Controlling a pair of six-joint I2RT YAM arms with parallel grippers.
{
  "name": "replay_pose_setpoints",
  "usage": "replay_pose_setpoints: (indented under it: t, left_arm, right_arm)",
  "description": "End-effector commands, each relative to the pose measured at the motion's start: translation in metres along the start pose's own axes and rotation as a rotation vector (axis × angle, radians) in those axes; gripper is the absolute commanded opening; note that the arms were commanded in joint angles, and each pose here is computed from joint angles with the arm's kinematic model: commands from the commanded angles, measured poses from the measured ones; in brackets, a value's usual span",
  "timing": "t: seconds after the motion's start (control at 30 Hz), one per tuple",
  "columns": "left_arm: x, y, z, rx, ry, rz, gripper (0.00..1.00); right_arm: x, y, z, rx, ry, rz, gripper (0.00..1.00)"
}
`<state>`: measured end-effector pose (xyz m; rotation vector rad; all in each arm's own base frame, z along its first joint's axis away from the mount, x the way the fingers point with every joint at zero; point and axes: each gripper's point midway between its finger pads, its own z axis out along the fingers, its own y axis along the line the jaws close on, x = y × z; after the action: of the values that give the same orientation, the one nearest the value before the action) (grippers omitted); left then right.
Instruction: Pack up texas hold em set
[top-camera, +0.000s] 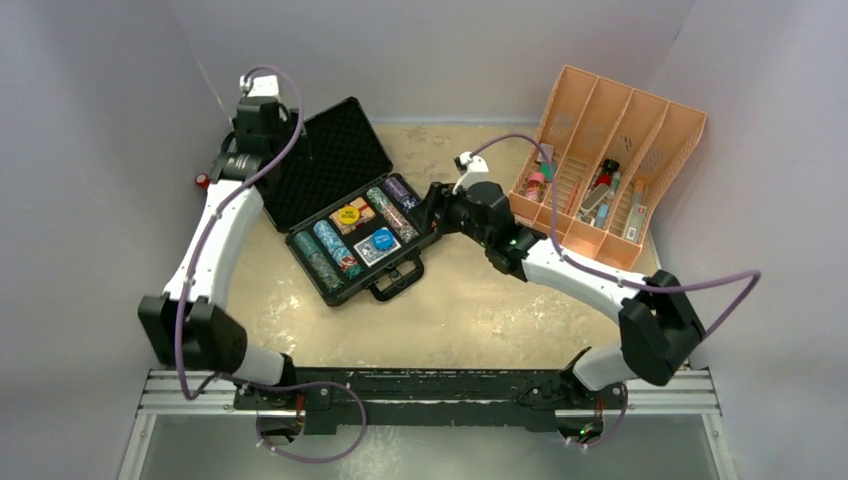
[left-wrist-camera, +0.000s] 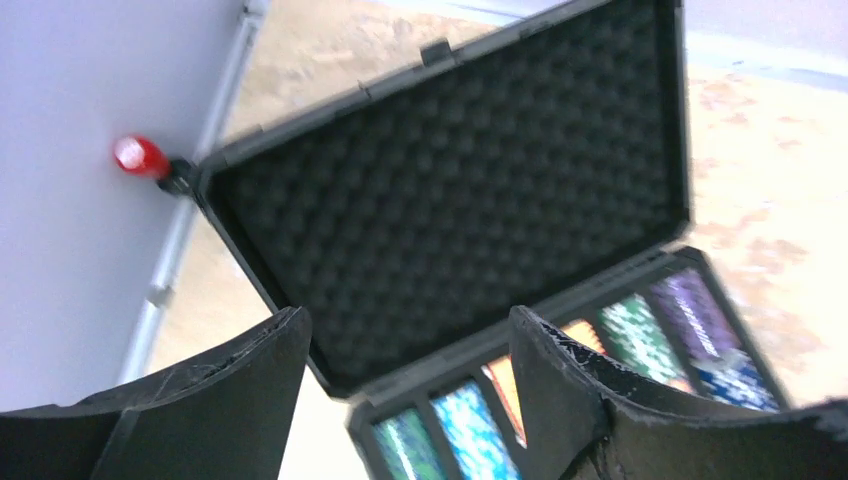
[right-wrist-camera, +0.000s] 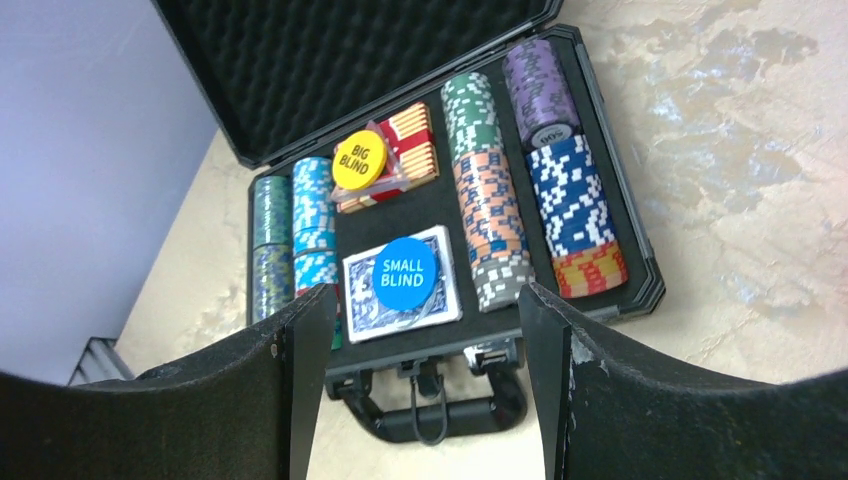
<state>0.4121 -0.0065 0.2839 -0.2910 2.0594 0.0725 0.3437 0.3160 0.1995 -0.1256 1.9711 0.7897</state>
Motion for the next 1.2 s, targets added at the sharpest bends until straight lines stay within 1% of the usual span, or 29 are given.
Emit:
replay_pose_setpoints:
  t: [0.0,0.07,0.17,0.23,0.3,0.47,0.6,0.83,0.93,1.07,1.17]
  left_arm:
    - [-0.040,0.020,0.034,-0.130,-0.054,0.330,0.67]
    - [-0.034,0.029,0.053,-0.198,0.011,0.425,0.62]
    - [-0.032,0.029,0.073,-0.234,0.062,0.425,0.61]
    - [-0.036,0.032,0.084,-0.285,0.066,0.416,0.59]
    - [-0.038,0.036,0.093,-0.325,0.075,0.438,0.58]
    - [-0.047,0.041,0.109,-0.389,0.069,0.495,0.58]
    - [-0.047,0.035,0.128,-0.379,0.086,0.521,0.60]
    - [-0.008,0.015,0.161,-0.252,0.197,0.547,0.61]
    - [-0.006,0.015,0.170,-0.269,0.199,0.543,0.61]
    - [-0.014,0.019,0.176,-0.325,0.176,0.529,0.61]
    - [-0.013,0.015,0.177,-0.300,0.174,0.525,0.61]
  right_arm:
    - [-0.012,0.015,-0.024,-0.072,-0.069,0.070,0.69]
    - [-0.010,0.011,-0.031,-0.068,-0.075,0.084,0.69]
    - [-0.008,0.007,-0.042,-0.069,-0.096,0.105,0.69]
    - [-0.008,0.007,-0.048,-0.075,-0.105,0.110,0.69]
    - [-0.009,0.007,-0.051,-0.075,-0.104,0.110,0.69]
    - [-0.006,0.006,-0.049,-0.068,-0.094,0.126,0.68]
    - [-0.005,0.008,-0.048,-0.079,-0.087,0.138,0.66]
    - [-0.021,0.000,-0.054,-0.016,-0.145,0.127,0.64]
    - [-0.025,0.001,-0.054,-0.016,-0.155,0.123,0.64]
    - [-0.024,0.001,-0.052,-0.017,-0.152,0.119,0.64]
    - [-0.025,0.002,-0.051,-0.017,-0.152,0.118,0.63]
